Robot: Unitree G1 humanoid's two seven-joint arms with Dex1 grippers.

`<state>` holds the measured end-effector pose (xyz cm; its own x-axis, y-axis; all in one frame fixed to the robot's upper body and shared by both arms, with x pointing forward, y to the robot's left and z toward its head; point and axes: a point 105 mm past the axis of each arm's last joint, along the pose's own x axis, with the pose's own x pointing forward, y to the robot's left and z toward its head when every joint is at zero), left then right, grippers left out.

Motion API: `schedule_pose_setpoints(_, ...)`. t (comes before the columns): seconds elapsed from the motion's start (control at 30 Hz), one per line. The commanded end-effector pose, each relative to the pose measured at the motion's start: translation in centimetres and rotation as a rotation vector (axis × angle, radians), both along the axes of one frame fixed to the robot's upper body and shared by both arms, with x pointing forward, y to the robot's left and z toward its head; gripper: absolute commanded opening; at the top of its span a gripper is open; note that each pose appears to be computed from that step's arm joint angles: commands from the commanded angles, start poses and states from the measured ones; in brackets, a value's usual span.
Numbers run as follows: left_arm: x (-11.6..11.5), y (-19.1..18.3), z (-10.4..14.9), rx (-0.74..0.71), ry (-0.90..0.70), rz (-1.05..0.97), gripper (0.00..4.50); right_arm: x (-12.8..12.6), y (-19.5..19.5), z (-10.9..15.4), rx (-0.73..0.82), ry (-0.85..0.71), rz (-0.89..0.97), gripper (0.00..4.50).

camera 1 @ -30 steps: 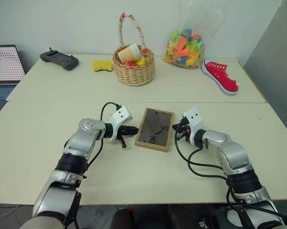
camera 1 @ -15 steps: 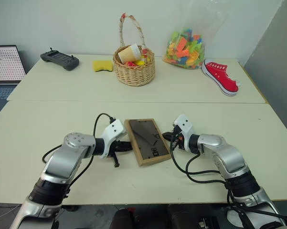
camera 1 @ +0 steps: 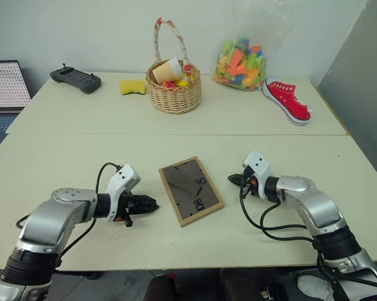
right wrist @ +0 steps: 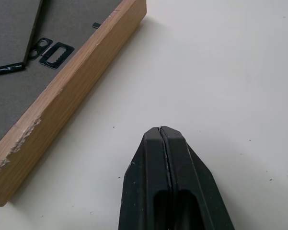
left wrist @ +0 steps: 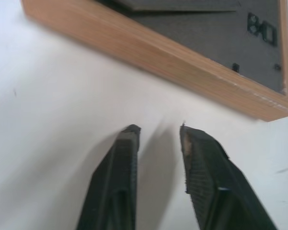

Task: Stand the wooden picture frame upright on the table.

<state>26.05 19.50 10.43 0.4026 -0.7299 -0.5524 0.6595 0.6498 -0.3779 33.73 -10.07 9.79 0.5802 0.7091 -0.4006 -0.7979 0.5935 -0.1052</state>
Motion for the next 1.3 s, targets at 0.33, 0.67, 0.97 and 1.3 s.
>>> schedule_pose_setpoints(0.33,-3.4,-1.2,-0.9,-0.414,0.31,0.228,4.08,0.1,2.0,1.1,0.053,-0.05,0.073,0.0)
schedule_pose_setpoints(0.67,-1.5,-3.4,-4.0,-0.425,0.355,0.389,4.48,-0.6,5.2,0.6,0.097,-0.032,0.108,0.0)
schedule_pose_setpoints(0.97,-1.9,-6.8,-3.4,-0.475,0.38,0.257,4.48,-1.2,6.5,1.1,0.138,-0.016,0.108,0.0)
schedule_pose_setpoints(1.3,-1.5,-6.5,-2.7,-0.469,0.341,0.262,2.62,-1.0,5.6,1.0,0.146,-0.004,0.061,0.0)
